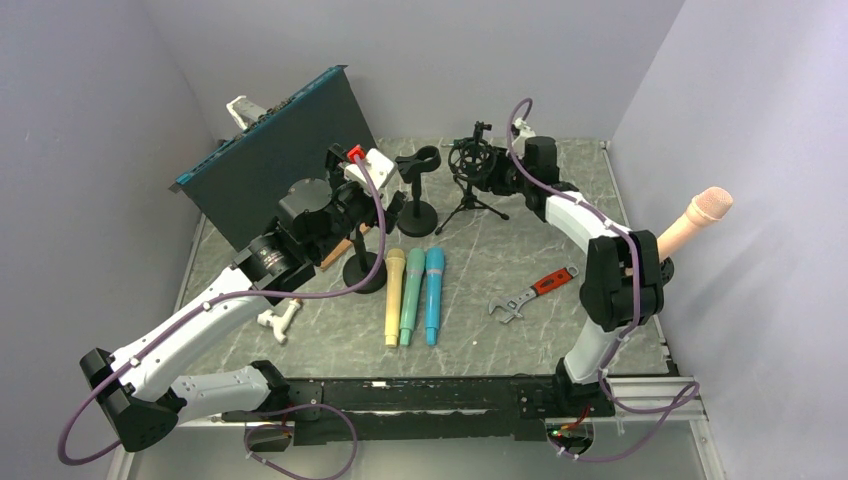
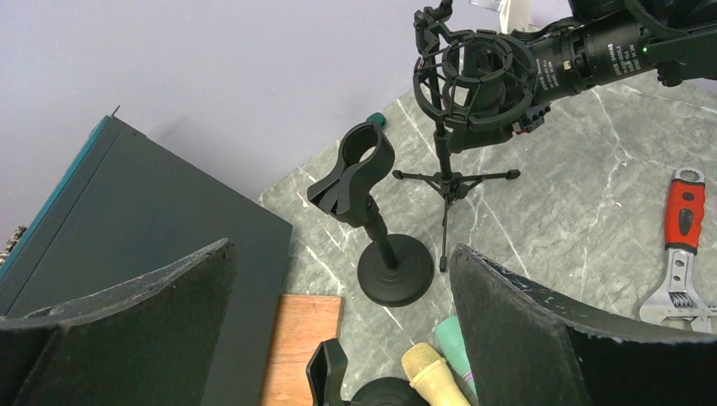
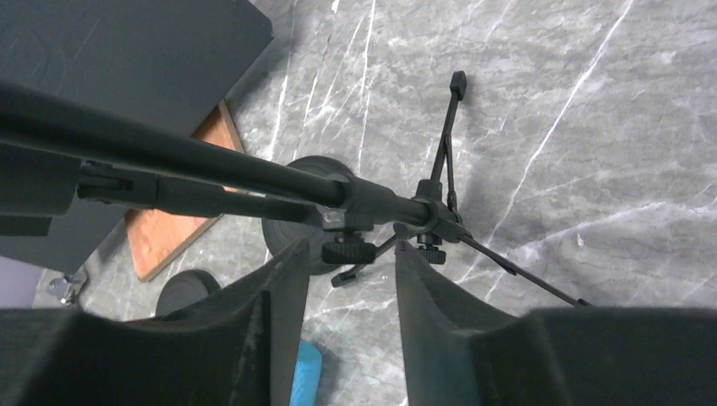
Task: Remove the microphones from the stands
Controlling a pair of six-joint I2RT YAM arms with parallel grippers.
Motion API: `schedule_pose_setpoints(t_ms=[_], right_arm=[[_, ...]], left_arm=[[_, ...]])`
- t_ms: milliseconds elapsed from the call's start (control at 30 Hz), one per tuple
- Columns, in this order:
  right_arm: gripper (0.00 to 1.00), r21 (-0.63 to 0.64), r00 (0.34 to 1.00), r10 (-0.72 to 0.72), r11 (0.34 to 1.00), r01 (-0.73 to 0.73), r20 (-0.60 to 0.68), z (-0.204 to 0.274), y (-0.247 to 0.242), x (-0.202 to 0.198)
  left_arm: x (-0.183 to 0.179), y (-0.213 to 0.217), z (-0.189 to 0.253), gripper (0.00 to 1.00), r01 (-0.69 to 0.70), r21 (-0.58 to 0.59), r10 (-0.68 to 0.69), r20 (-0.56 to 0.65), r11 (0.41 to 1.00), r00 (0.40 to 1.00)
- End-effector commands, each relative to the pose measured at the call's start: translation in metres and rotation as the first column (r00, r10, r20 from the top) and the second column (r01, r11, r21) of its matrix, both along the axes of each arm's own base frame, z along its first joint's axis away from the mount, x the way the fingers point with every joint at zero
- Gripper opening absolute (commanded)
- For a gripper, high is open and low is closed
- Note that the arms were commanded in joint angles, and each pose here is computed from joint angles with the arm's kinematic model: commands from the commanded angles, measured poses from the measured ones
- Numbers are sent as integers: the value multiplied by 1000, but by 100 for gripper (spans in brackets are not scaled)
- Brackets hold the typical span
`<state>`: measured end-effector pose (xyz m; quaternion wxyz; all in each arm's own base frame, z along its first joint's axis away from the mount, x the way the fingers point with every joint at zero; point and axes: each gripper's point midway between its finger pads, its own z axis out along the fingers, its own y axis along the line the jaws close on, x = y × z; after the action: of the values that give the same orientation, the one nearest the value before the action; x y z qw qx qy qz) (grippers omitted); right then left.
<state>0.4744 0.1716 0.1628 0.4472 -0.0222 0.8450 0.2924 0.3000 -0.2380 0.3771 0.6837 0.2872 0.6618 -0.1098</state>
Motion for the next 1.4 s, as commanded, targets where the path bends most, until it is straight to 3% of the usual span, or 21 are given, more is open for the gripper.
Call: schedule_pose_setpoints(t_ms=[0,100,267,433,667,833,967,1100,1200,1367], right_arm=[[51,186,998,37,982,-25,-58,5,3,-5],[65,329,990,60,944,-16,-127,8,6,-9],[66,482,982,110,876,-22,-155,16,13,-13],[54,555,977,126,831,-8,-174,21,18,-7],[45,586,972,105,810,39,-210,13,18,1],[30,569,973,69,819,71,-220,7,14,6],[13,506,972,20,856,105,-234,-2,7,7],[0,315,968,-84,936,158,-238,-17,-9,7],[0,114,973,-149,979,170,-177,-19,-20,4],[0,-147,973,-218,968,206,-74,-14,-31,-1]], left_arm=[[-3,3,26,99,-4,-44,6,50,999,999],[-4,3,27,99,0,-49,3,49,999,999],[-4,3,28,99,-2,-48,5,51,999,999],[-4,3,28,99,-1,-49,4,50,999,999],[-4,4,30,99,-3,-52,6,54,999,999],[-5,5,30,99,-3,-52,6,56,999,998],[-5,4,30,99,-2,-50,5,55,999,998],[-5,4,30,99,1,-54,2,54,999,999],[-5,3,30,99,4,-54,-1,53,999,999],[-4,1,27,99,6,-50,-4,46,999,999]])
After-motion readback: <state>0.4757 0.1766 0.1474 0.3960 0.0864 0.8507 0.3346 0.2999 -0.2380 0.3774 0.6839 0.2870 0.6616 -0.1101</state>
